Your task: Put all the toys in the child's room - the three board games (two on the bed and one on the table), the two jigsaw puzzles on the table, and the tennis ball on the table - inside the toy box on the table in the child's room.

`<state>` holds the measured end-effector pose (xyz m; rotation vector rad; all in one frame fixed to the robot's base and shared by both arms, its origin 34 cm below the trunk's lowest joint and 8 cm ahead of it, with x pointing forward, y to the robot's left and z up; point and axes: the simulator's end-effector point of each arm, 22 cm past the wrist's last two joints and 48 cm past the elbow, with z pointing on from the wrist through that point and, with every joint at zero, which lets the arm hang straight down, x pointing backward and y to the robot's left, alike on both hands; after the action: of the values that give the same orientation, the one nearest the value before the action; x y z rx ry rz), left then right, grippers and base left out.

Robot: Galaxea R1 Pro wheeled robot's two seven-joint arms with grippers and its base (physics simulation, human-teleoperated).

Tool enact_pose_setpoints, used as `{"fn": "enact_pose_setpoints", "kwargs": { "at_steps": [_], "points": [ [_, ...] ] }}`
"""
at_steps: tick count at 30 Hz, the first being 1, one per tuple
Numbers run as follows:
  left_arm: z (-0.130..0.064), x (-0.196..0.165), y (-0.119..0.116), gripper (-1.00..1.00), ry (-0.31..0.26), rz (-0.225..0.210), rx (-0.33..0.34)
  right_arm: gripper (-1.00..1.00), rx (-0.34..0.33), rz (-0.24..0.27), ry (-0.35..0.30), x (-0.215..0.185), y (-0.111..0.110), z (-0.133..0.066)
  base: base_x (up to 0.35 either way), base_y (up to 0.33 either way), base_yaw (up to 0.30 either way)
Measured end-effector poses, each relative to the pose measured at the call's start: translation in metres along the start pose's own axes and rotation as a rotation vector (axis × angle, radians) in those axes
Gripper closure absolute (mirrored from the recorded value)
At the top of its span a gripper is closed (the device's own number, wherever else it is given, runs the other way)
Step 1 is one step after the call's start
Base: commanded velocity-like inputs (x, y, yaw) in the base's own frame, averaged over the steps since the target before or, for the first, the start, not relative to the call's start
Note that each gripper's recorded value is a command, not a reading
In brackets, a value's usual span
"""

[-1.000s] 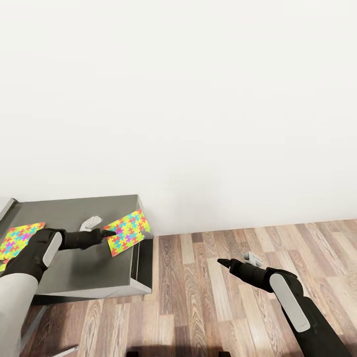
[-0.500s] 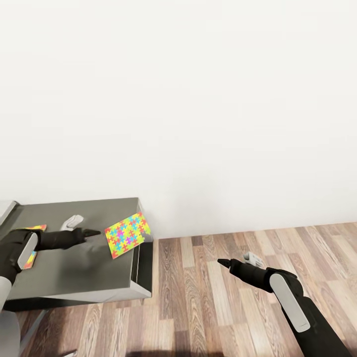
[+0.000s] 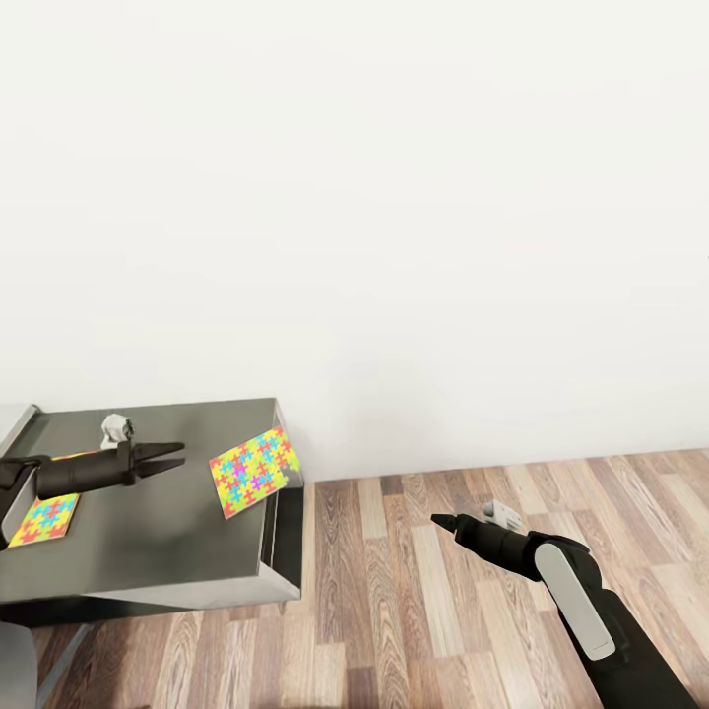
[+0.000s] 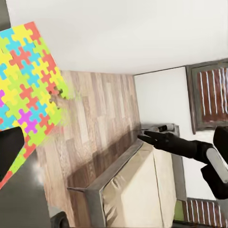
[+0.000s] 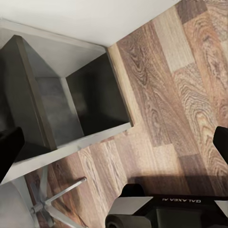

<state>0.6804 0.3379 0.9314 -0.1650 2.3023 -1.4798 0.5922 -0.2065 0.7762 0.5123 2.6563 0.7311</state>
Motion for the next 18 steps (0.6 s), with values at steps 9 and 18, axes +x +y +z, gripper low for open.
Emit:
{"fn": "enact_pose_setpoints", "kwargs": {
  "at_steps": [9, 18],
  "points": [
    [-0.006, 0.02, -0.014, -1.0, 0.008, -0.027, 0.09, -1.0, -0.007, -0.007, -0.013, -0.005, 0.005, -0.004, 0.0, 0.0, 0.0],
    [-0.007, 0.027, -0.017, -1.0, 0.01, -0.033, 0.094, -1.0, -0.014, -0.012, -0.025, -0.009, 0.01, -0.008, 0.0, 0.0, 0.0]
  ]
}}
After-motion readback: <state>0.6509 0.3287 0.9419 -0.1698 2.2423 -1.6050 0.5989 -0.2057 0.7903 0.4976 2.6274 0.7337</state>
